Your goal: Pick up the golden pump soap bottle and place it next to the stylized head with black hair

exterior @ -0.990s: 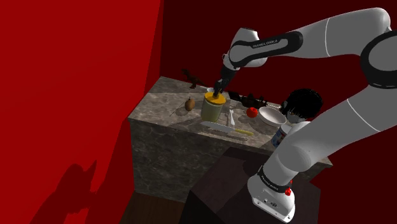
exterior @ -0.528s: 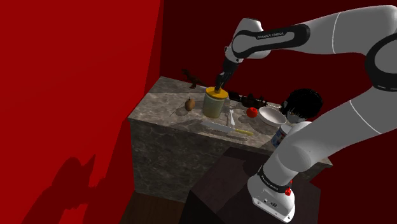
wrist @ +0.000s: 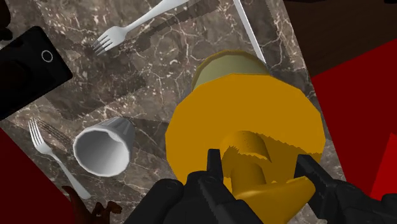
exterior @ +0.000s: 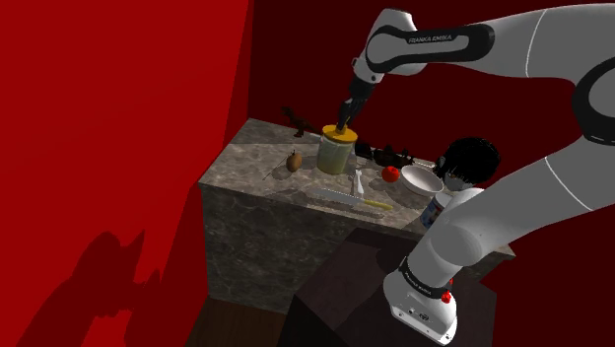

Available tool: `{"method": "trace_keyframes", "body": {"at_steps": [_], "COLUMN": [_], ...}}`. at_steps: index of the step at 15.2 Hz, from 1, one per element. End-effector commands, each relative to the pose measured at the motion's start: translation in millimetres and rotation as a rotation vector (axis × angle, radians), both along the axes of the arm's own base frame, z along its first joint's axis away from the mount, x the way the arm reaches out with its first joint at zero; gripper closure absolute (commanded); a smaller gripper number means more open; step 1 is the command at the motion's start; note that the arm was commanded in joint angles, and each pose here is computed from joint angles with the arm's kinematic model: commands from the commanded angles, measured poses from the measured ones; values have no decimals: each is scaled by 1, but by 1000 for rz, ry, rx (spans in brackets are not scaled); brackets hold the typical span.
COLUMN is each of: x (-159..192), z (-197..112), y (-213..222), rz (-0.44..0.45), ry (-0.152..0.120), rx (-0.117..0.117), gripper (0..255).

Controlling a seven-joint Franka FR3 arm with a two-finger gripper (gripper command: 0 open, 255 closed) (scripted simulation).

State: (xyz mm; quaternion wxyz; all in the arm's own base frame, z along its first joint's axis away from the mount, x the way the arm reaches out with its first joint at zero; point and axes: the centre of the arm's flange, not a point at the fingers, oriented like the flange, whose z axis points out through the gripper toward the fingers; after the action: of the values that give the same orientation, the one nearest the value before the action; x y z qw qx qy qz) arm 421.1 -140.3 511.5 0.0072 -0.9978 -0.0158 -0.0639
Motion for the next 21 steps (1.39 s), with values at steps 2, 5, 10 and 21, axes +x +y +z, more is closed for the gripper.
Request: {"method": "trace_keyframes", "body": {"at_steps": [2, 5, 10, 21], "x": [1, 1, 1, 1], "z": [15, 31, 58, 116], "y": [0, 0, 0, 0], "rz": [0, 0, 0, 0], "ry": [0, 0, 0, 0], "rx": [0, 0, 0, 0], "gripper": [255, 255, 255, 255]}}
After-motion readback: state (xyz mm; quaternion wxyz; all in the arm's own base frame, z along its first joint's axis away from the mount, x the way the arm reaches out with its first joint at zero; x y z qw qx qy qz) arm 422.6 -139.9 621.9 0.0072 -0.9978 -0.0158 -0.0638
